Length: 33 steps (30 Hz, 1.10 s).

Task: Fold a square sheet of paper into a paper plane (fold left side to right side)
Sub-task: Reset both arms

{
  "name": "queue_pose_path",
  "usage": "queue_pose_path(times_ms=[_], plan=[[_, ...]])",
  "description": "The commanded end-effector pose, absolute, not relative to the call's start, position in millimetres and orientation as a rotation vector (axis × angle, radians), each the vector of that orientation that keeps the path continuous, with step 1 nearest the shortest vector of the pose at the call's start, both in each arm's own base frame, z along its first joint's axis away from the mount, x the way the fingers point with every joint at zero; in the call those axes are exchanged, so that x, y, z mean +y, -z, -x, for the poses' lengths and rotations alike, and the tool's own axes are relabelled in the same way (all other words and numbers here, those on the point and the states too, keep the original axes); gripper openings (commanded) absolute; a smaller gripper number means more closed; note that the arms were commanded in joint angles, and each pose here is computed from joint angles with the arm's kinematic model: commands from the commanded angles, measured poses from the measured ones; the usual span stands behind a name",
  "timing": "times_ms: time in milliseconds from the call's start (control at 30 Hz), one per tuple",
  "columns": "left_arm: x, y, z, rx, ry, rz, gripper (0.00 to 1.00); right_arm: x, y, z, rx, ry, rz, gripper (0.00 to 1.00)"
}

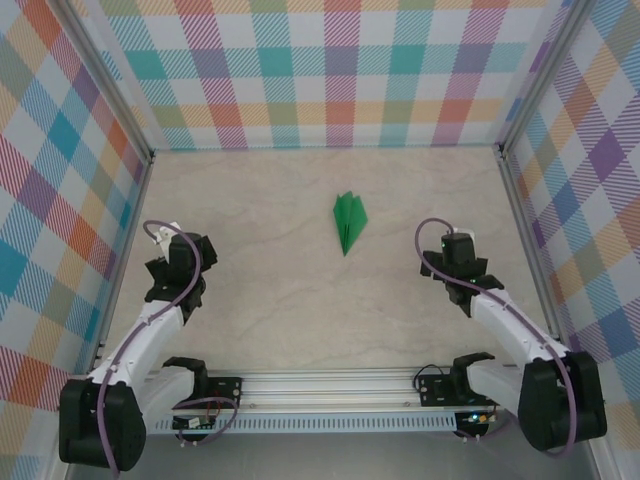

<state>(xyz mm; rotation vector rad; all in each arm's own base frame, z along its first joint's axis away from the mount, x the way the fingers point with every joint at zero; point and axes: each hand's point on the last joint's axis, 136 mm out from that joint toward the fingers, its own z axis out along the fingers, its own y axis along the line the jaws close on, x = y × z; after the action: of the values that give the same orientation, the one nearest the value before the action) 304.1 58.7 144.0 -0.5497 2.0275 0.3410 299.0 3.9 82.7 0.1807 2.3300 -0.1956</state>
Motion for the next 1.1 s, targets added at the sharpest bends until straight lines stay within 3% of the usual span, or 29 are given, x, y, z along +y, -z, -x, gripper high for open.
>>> queue_pose_path(times_ms=[0,333,667,1067], plan=[[54,-152,-325,1.930,-0.298,0.493,1.00,7,-109,-343,2.082,0.178,-0.135,1.00],[23,-113,-368,1.944,-0.150,0.332,1.00,39,-108,-393,1.928,0.088,0.096,1.00],[2,-100,-383,1.913,-0.084,0.177,1.00,26,-93,-396,1.937,-0.116,0.045,1.00],[1,-81,-396,1.960,-0.078,0.169,1.00,19,-90,-397,1.964,-0.139,0.009,1.00]])
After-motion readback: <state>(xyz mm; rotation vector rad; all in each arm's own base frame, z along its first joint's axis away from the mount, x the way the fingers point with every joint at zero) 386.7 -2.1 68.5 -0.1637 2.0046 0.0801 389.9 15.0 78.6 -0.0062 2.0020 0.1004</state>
